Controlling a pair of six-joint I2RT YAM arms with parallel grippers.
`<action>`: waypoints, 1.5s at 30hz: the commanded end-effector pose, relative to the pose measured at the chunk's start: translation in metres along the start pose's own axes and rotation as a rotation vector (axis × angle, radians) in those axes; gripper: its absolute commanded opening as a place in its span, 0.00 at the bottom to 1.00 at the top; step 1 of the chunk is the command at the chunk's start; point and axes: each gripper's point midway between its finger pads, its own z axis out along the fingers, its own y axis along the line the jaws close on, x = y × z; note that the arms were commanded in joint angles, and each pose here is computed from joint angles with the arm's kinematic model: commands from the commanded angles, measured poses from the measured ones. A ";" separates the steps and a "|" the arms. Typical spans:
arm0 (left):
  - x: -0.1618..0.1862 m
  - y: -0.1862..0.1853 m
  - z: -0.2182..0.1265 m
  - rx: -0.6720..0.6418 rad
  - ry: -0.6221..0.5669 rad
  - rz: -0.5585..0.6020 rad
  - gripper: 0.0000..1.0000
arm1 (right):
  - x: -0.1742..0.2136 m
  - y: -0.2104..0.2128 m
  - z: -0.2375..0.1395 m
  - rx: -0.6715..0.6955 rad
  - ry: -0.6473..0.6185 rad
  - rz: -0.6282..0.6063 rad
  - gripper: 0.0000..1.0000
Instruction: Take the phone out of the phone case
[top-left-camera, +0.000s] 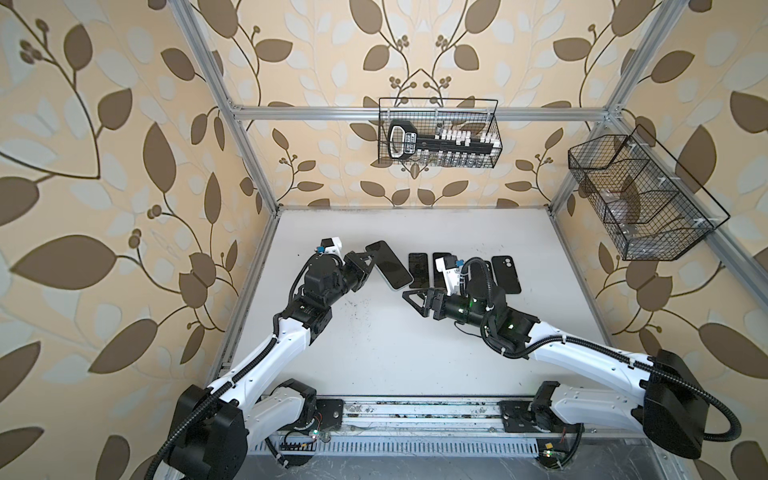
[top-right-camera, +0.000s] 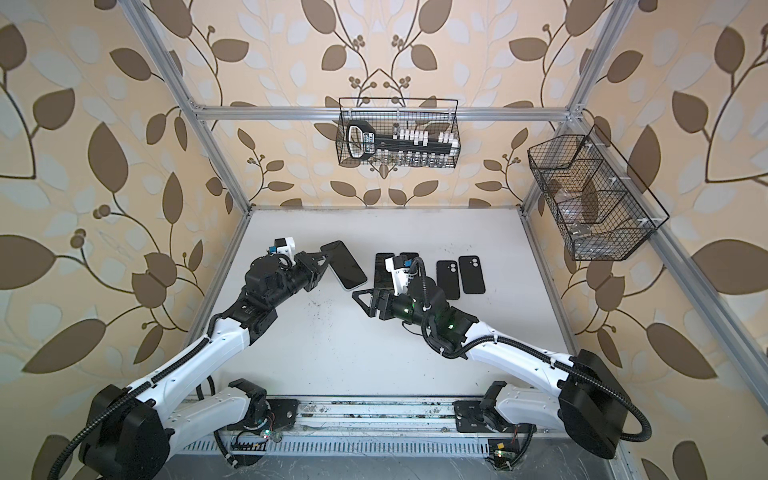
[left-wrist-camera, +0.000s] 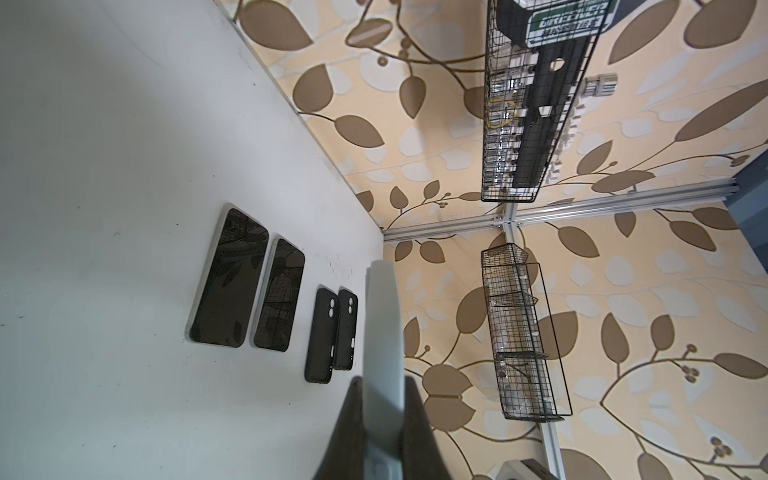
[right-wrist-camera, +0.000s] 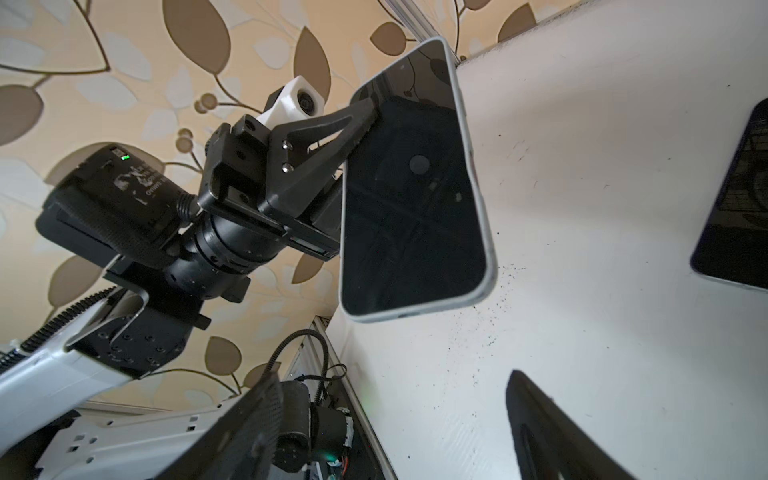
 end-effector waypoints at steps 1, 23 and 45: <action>-0.021 -0.047 -0.007 0.169 -0.108 -0.002 0.00 | -0.013 0.014 0.003 -0.058 -0.092 0.074 0.80; -0.009 -0.067 -0.013 0.295 -0.087 -0.091 0.00 | -0.033 0.041 0.019 -0.245 -0.206 0.215 0.54; -0.003 -0.065 -0.011 0.314 -0.064 -0.132 0.00 | -0.037 0.037 0.030 -0.288 -0.222 0.253 0.30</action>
